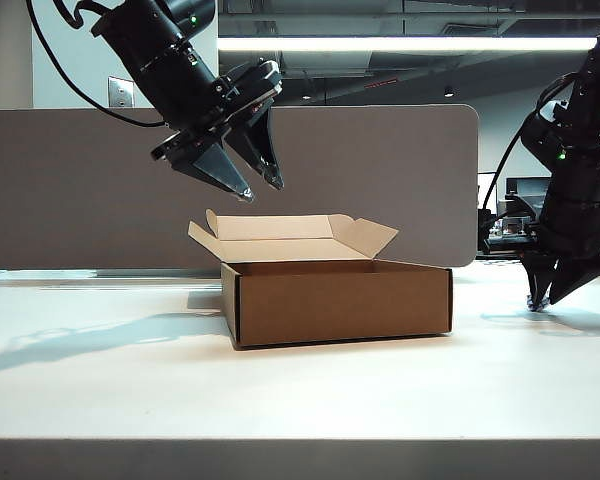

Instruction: Pick up all the paper balls on the table and put them in the paper box.

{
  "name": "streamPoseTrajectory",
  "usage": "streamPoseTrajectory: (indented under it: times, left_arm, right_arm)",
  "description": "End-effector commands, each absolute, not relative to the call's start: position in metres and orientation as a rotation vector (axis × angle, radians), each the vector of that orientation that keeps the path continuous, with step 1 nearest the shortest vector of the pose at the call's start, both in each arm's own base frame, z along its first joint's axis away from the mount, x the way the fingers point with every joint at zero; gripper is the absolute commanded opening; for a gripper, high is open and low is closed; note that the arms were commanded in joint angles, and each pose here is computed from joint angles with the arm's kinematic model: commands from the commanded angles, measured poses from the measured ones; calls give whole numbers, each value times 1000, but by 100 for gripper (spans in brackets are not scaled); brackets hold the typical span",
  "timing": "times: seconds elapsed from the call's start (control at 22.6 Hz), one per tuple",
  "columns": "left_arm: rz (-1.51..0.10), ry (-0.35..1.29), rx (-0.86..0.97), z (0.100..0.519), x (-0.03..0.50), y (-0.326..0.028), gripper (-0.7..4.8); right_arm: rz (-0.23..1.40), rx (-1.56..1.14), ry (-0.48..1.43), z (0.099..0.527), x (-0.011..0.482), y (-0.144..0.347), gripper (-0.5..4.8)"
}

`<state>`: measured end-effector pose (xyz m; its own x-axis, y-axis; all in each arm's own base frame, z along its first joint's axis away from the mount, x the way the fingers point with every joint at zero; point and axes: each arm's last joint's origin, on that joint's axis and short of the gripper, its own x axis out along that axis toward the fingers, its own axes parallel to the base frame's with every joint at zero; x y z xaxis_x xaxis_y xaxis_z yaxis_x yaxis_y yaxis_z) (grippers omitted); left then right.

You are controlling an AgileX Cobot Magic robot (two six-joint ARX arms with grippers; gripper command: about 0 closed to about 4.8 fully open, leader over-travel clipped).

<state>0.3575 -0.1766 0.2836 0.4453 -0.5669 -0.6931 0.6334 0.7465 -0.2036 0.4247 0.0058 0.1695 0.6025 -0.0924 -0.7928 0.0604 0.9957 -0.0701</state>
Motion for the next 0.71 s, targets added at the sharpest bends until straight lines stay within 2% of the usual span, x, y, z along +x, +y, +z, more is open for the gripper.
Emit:
streamPoseTrajectory:
  times: [0.04,0.31,0.44,0.57,0.71]
  left_arm:
    - [-728,795,103,288,358,-176,224]
    - [-731,792,118,288,358,-176,224]
    - [-732,791,120,288,358,-176,224]
    - [-731,792,121,288,358,-176,224]
    - [-732,792,121,288,358,-176,224]
  right_arm:
    - [-91,-33,891,176,426,5,106]
    - [-26,24,799,221,413,9,106]
    - [244,201,747,257,397,24,107]
    - [351,213,733,271,388,44,106]
    - [531,203,784,271,378,82,107]
